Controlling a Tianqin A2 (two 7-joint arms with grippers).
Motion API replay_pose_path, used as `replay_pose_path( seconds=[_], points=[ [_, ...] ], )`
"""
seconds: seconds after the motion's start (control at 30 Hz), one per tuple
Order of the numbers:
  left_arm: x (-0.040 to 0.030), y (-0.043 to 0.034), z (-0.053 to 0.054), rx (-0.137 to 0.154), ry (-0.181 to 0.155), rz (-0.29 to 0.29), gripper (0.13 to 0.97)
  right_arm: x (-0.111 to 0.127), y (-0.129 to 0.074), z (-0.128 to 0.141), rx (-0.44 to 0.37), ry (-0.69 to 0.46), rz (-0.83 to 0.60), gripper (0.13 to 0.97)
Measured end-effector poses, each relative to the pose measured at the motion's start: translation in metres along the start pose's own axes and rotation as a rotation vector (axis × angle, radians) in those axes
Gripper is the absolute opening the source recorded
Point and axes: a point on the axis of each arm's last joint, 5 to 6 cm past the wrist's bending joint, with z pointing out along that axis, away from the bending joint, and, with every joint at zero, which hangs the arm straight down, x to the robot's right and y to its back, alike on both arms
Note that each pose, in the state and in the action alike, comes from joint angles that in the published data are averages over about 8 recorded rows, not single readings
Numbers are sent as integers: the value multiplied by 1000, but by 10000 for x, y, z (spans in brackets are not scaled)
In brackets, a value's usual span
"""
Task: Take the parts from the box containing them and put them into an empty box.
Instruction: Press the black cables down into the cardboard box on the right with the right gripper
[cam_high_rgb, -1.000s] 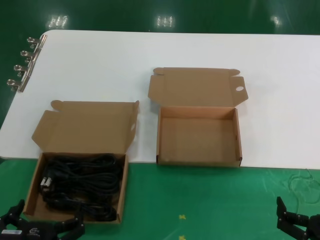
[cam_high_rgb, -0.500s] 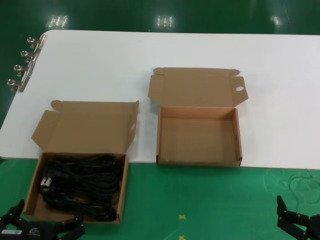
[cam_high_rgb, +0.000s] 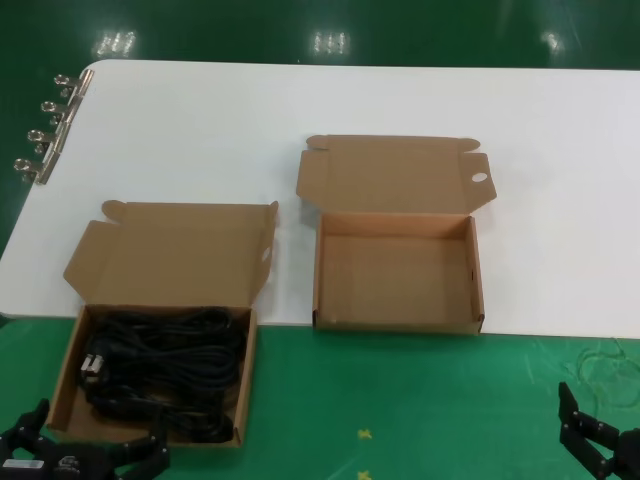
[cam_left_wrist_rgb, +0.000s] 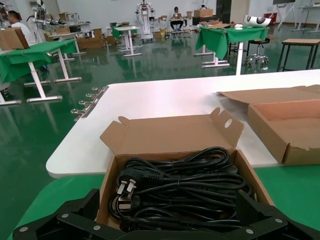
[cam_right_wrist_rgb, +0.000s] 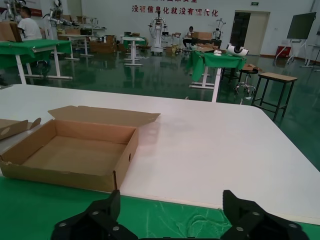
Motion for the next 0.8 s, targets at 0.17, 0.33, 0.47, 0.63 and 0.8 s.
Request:
replay_pose_path(
  seconds=[0.17, 0.33, 0.47, 0.63, 0.8],
  points=[
    [0, 0, 0, 0, 0, 0, 966, 0, 0, 0, 0, 0, 0, 743],
    [3, -83, 26, 16, 14, 18, 966, 0, 0, 0, 0, 0, 0, 649],
    [0, -233, 67, 36, 53, 80, 966, 0, 0, 0, 0, 0, 0, 539],
    [-38, -412, 125, 43, 134, 243, 966, 0, 0, 0, 0, 0, 0, 438],
    [-149, -590, 218, 52, 224, 498, 966, 0, 0, 0, 0, 0, 0, 324]
  ],
)
